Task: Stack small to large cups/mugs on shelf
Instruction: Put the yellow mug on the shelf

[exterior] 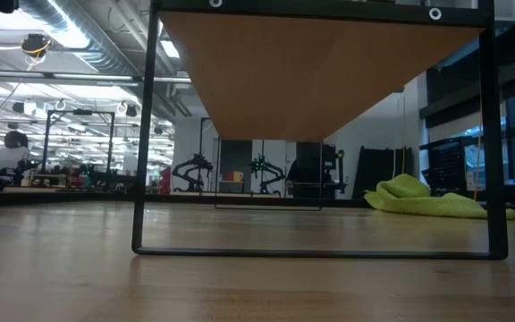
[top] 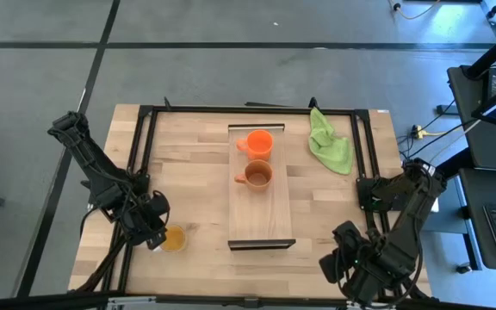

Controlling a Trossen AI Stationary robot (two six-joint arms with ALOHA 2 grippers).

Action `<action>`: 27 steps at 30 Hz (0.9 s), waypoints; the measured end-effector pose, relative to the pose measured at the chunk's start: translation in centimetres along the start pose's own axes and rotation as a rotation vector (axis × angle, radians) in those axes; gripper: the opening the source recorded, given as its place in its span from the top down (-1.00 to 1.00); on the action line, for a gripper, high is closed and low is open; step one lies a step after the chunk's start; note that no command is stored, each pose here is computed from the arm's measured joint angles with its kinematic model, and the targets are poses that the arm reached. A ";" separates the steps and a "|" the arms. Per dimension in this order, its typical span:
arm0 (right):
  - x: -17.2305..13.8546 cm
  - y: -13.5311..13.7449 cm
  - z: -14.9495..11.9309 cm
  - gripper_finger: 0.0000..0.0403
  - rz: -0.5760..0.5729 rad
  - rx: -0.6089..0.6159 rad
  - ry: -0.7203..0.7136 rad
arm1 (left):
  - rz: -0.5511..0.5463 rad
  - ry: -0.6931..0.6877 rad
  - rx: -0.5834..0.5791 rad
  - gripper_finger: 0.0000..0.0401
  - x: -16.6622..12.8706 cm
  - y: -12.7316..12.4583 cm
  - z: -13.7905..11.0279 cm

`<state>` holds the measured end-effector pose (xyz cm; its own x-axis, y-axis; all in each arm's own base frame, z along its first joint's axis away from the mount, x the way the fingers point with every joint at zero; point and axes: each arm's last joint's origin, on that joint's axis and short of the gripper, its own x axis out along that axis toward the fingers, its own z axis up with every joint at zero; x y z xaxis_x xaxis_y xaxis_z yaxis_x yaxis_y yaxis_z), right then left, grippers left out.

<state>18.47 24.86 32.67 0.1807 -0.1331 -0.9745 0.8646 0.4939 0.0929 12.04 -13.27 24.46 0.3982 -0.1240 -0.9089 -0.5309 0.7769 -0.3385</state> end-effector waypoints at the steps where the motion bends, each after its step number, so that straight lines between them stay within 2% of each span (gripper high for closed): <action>1: 0.1 0.0 0.0 0.45 -0.003 -0.002 -0.001 | 0.001 0.000 -0.010 0.45 0.0 0.0 0.0; 6: 0.1 -0.2 -0.3 0.46 -0.003 -0.015 -0.001 | 0.043 0.031 -0.053 0.45 0.2 0.3 0.0; 13: 0.0 -0.3 -0.6 0.46 -0.001 -0.024 0.000 | 0.119 0.120 -0.298 0.45 0.8 0.3 -0.3; 17: 0.0 -0.3 -0.6 0.46 -0.001 -0.028 0.000 | 0.083 0.105 -0.409 0.44 0.9 -0.1 -0.2; 23: 0.0 -0.3 -0.6 0.46 -0.001 -0.047 0.000 | 0.072 0.061 -0.440 0.45 0.5 -0.1 0.0; 27: 0.0 -0.3 -0.6 0.46 -0.002 -0.051 0.000 | 0.044 0.066 -0.504 0.45 0.0 -0.2 -0.2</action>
<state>17.94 25.21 32.53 0.1794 -0.1341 -0.9746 0.8396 0.5372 0.0806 11.99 -13.54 24.44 0.3280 -0.1496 -0.9328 -0.8472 0.3902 -0.3605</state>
